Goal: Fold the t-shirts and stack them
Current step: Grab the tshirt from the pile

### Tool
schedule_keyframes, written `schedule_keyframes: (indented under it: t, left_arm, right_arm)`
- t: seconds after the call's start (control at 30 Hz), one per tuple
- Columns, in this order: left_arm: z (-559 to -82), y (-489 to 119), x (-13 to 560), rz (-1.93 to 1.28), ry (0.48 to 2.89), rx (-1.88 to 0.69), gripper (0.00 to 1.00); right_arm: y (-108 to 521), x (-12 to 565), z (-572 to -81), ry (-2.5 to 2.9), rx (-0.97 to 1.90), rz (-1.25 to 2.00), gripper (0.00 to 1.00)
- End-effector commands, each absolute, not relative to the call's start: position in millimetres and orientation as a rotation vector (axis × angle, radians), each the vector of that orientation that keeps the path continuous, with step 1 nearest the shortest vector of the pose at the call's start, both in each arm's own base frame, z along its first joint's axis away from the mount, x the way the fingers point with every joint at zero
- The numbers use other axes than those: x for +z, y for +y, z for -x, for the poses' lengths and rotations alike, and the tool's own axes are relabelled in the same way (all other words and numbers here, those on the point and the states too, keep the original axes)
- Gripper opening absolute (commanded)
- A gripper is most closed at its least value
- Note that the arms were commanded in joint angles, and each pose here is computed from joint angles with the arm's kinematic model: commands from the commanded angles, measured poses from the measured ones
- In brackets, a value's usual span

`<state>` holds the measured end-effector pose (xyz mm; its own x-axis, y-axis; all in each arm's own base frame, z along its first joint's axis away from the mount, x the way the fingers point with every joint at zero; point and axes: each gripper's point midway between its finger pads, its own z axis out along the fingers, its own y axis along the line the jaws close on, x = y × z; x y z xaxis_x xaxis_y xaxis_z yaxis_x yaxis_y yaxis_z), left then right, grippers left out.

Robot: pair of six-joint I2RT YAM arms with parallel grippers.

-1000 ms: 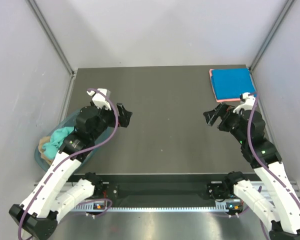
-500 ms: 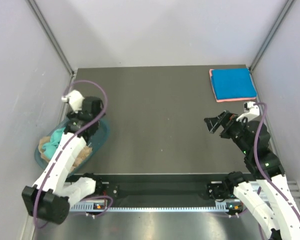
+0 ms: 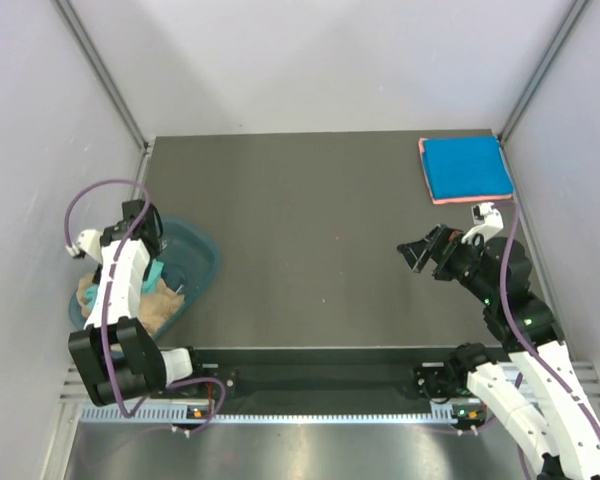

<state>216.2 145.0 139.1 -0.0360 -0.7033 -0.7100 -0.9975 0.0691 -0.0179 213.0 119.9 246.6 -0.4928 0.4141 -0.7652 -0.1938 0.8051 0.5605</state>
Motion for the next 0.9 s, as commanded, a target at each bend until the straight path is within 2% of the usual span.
schedule_keyframes:
  t: [0.0,0.23,0.63,0.87]
  left_arm:
    - [-200,140,122,1.803,1.753,0.692,0.70]
    - [-172,144,126,1.859,1.634,0.771,0.74]
    - [-182,134,79,1.876,1.756,0.738,0.79]
    - [-205,149,119,1.738,1.692,0.672,0.80]
  right_arm:
    - [127,267,-213,1.908,0.774,-0.108,1.00]
    - [127,271,-214,1.892,0.776,-0.112,1.00]
    - [129,271,-214,1.926,0.785,-0.116,1.00]
    - [128,271,-214,1.919,0.774,-0.119,1.00]
